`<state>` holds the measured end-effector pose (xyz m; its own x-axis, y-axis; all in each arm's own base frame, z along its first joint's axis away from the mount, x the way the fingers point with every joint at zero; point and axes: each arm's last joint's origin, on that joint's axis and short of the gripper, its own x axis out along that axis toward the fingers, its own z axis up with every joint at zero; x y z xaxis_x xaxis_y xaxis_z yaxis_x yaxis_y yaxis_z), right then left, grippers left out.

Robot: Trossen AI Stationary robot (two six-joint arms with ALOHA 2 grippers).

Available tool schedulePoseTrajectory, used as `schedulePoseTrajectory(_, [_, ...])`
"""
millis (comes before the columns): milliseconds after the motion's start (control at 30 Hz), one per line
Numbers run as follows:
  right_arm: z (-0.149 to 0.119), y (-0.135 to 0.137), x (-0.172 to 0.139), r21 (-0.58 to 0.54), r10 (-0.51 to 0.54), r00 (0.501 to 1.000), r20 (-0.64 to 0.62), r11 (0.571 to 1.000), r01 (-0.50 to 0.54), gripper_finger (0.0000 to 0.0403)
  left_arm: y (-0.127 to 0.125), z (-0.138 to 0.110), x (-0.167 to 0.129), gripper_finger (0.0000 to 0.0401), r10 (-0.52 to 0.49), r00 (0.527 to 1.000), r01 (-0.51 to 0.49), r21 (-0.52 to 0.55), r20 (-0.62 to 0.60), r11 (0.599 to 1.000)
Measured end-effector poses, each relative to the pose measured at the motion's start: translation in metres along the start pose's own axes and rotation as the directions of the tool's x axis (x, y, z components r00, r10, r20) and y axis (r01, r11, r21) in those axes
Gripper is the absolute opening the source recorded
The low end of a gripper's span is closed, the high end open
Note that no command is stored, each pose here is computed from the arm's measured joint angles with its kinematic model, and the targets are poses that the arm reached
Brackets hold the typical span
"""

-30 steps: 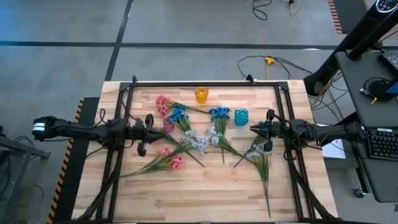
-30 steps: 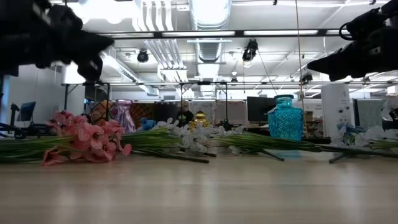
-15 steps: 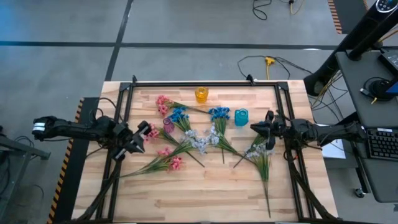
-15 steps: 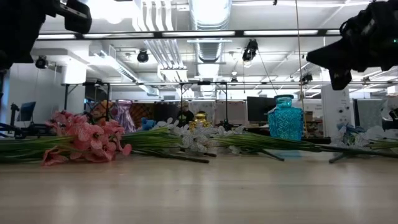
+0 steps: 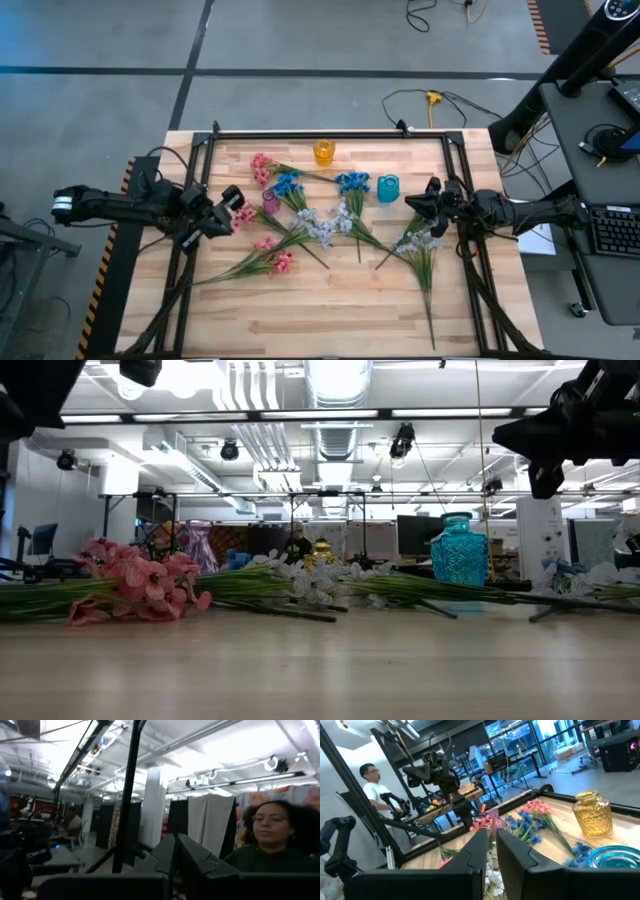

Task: Sort flowers into vase by color
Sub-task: Put the left white flowers into the purple vase

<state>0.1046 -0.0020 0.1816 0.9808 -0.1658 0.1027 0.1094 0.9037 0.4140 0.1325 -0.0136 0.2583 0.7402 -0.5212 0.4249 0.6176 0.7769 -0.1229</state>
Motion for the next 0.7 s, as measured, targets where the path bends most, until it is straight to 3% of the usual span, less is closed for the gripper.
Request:
schedulePoseTrajectory(300, [-0.001,0.000,0.000,-0.027,-0.003,1.000,-0.007,1.000,0.003,0.0034,0.017,-0.012,0.018,0.0004,0.050,0.973,-0.084,-0.141,-0.226,0.986])
schedulePoseTrajectory(467, [-0.001,0.000,0.000,-0.019,-0.003,1.000,-0.007,1.000,0.003,0.0034,0.026,-0.016,0.028,0.0004,0.090,0.928,-0.216,-0.325,-0.362,0.921])
schedulePoseTrajectory(567, [0.000,0.000,0.000,-0.018,-0.002,1.000,-0.004,1.000,0.001,0.0034,0.028,-0.022,0.030,0.0004,0.123,0.834,-0.383,-0.404,-0.538,0.830])
schedulePoseTrajectory(633, [0.000,0.000,0.000,-0.017,0.000,1.000,0.001,1.000,0.000,0.0034,0.027,-0.027,0.028,0.0004,0.185,0.713,-0.551,-0.378,-0.676,0.744])
schedulePoseTrajectory(700, [0.000,0.000,0.000,-0.017,0.000,1.000,0.000,1.000,0.000,0.0034,0.025,-0.031,0.026,0.0003,0.264,0.555,-0.704,-0.276,-0.789,0.655])
